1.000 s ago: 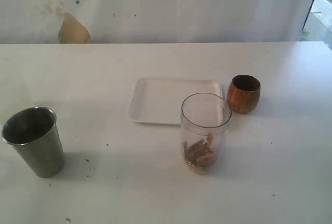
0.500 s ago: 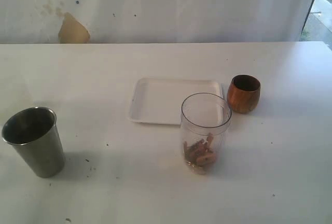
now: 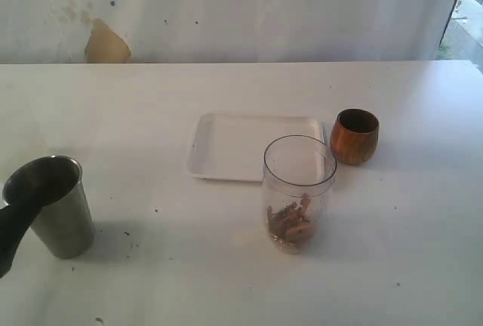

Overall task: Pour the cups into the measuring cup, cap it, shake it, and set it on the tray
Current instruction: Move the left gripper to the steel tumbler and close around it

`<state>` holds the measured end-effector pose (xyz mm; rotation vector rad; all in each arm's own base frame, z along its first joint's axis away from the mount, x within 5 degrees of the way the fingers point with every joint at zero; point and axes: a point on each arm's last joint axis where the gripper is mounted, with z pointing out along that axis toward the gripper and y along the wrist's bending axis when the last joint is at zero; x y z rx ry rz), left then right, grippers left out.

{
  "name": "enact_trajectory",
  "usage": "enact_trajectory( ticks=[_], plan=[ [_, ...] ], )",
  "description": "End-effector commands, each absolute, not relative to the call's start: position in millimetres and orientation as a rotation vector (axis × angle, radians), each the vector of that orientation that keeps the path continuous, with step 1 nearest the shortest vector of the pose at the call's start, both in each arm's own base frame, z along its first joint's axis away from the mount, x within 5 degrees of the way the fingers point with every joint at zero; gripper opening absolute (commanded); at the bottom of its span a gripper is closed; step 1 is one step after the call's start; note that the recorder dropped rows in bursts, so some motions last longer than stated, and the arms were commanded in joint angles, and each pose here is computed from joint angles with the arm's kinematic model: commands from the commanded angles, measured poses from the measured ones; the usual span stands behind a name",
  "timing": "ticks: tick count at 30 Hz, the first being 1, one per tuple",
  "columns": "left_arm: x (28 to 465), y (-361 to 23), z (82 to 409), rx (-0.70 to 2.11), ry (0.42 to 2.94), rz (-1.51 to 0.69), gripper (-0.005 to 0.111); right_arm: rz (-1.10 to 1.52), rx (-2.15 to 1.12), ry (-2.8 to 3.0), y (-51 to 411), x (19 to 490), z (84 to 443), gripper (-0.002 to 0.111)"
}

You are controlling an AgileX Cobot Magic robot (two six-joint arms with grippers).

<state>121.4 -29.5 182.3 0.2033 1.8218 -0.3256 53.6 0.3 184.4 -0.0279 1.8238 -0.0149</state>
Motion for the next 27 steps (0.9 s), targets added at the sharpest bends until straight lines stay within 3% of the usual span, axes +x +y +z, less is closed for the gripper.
enact_trajectory(
  ticks=[1,27],
  plan=[
    [127.3,-30.7,168.6,0.241,1.907,-0.323,0.105,-0.016,-0.021,1.826,0.0,53.5,182.3,0.000],
    [179.5,-36.2,126.9,0.371,1.971,-0.337,0.105,-0.016,-0.021,1.826,0.0,53.5,182.3,0.000]
  ],
)
